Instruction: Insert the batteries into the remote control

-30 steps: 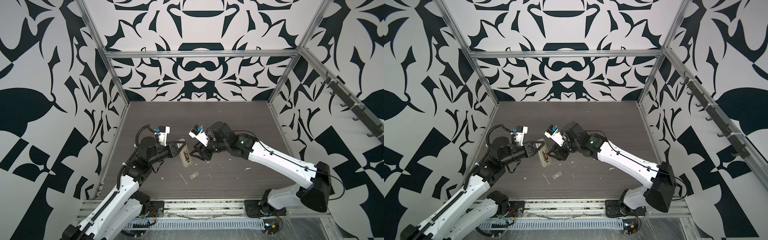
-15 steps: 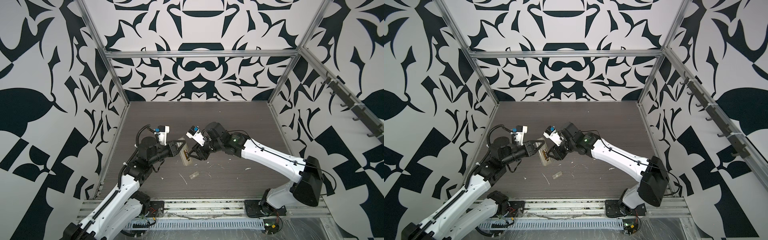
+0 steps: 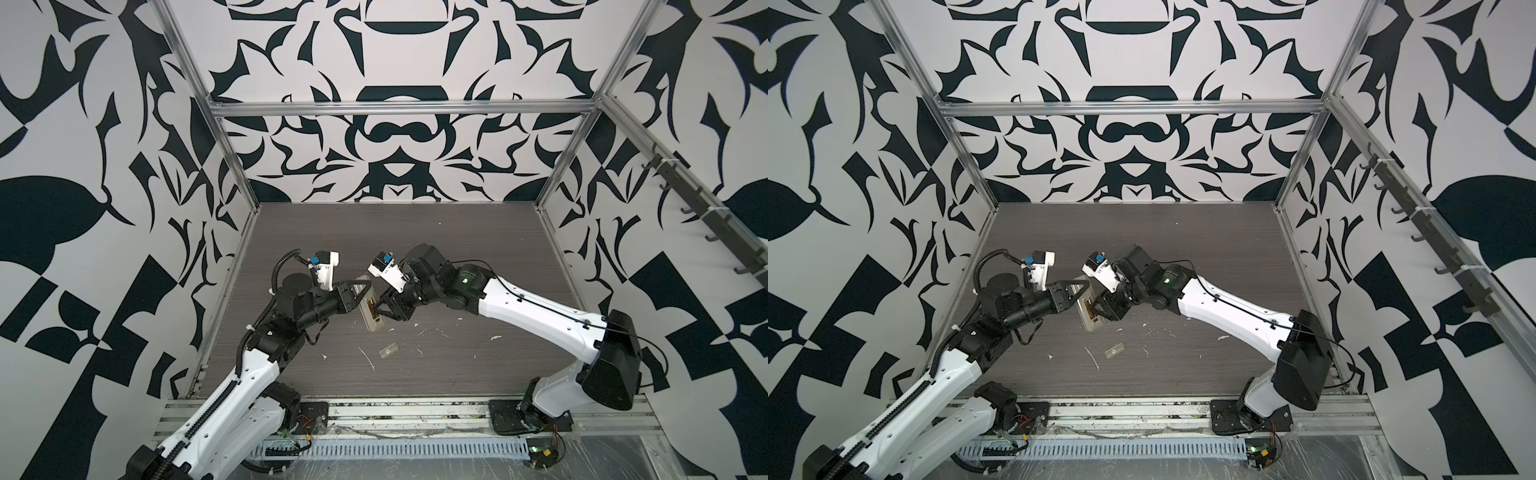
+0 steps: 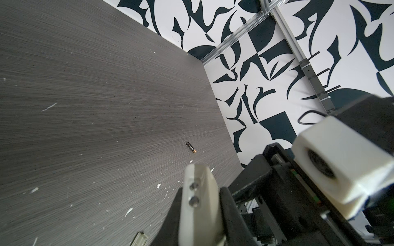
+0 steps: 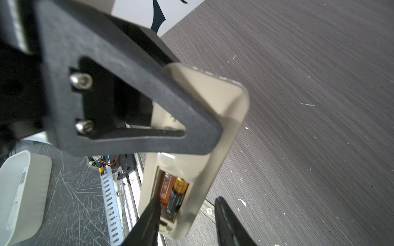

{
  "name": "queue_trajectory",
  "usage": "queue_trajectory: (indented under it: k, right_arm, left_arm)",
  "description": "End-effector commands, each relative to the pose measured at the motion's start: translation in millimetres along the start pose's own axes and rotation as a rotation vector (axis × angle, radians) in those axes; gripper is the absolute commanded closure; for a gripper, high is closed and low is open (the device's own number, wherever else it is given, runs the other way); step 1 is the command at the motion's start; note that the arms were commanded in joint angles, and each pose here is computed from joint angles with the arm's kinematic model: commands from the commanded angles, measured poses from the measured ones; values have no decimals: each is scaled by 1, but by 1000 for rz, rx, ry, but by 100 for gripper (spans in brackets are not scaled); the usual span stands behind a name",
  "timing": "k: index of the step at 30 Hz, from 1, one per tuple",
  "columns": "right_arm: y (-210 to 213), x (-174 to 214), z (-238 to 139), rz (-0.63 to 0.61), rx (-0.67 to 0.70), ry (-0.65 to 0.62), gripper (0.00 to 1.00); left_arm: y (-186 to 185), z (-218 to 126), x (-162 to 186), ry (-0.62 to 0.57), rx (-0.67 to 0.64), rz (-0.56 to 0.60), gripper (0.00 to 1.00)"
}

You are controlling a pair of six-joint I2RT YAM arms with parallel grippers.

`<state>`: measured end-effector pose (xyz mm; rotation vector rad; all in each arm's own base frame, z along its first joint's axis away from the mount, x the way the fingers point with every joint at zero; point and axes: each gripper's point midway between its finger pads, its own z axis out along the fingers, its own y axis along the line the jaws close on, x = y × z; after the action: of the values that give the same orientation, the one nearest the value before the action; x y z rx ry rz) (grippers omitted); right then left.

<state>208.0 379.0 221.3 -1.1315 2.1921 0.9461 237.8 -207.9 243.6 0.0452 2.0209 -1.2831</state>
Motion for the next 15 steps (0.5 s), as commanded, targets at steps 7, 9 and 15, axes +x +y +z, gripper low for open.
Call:
queue_trajectory:
  k: [7, 9, 15]
  right_arm:
    - [4, -24, -8, -12, 16, -65, 56]
    - [5, -23, -7, -12, 15, -60, 56]
    - [7, -24, -4, -15, 3, -57, 57]
  left_arm:
    - [-1, 0, -3, -18, 15, 1, 100]
    - [-1, 0, -3, -18, 15, 0, 100]
    - [-1, -1, -3, -17, 16, 1, 100]
